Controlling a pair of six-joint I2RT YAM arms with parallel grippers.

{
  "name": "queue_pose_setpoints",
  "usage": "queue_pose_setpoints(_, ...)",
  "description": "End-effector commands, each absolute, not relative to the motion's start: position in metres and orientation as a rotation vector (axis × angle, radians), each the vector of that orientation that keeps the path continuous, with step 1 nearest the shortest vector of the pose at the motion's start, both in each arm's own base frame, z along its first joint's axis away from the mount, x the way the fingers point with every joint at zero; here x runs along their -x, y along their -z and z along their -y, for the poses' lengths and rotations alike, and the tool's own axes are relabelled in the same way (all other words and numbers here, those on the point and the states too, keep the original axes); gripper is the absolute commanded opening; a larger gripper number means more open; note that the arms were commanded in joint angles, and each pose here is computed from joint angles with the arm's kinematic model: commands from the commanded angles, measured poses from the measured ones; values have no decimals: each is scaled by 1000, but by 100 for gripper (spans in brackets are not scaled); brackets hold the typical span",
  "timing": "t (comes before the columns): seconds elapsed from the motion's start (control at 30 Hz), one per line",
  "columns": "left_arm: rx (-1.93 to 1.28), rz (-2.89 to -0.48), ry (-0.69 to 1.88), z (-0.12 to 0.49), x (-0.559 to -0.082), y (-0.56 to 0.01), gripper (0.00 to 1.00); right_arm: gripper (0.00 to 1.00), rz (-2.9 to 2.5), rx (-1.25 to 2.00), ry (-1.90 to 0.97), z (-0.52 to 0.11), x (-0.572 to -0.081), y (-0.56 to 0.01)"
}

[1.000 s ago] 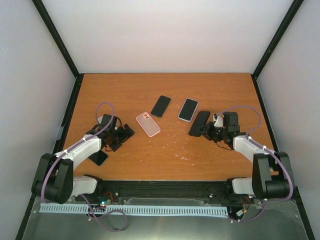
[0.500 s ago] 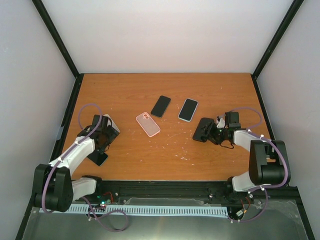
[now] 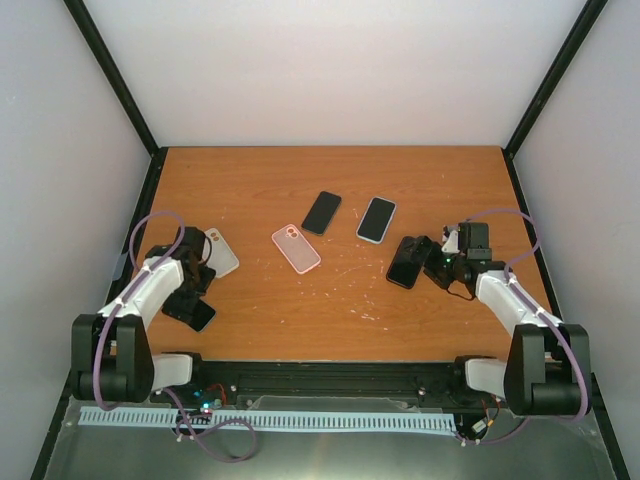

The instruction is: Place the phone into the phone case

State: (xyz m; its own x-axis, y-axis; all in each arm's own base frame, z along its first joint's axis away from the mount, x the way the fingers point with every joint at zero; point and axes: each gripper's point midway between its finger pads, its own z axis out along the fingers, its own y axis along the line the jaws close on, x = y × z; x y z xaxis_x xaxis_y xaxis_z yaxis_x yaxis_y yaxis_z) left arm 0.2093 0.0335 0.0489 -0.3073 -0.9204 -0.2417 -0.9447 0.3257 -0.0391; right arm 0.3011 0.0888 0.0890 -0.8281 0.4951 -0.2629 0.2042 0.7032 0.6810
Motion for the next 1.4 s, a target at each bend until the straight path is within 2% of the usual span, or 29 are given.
queue_pose_setpoints(0.0,1770,-2383,-227,-36,-191,-46,100,100,-2463,-547,-935,-89,-301,-99)
queue_pose_setpoints(0.33,1739,-2465,-82,-18,-199,-20,99,100,-2425,-526,-1002,-95,-295,-103)
queue_pose_setpoints(0.73,1803,-2482,-106,-15,-187,-1,100,100,-2413,-513,-1005,-96,-292,-109)
queue_pose_setpoints(0.93,1674,-2496,11,-10,-217,-5,93,100,-2404,-521,-1015,-96,-293,-111)
queue_pose_setpoints(1.1,1704,-2504,-7,-10,-216,-3,89,100,-2402,-519,-1014,-96,-293,-111)
queue_pose_setpoints(1.17,1719,-2493,-19,-11,-214,-2,90,100,-2401,-517,-1012,-96,-293,-111)
queue_pose_setpoints(1.27,1704,-2491,-27,-13,-215,-2,98,100,-2403,-516,-1017,-97,-292,-111)
queue_pose_setpoints(1.37,1721,-2484,5,-16,-215,-1,99,100,-2403,-512,-1025,-98,-292,-112)
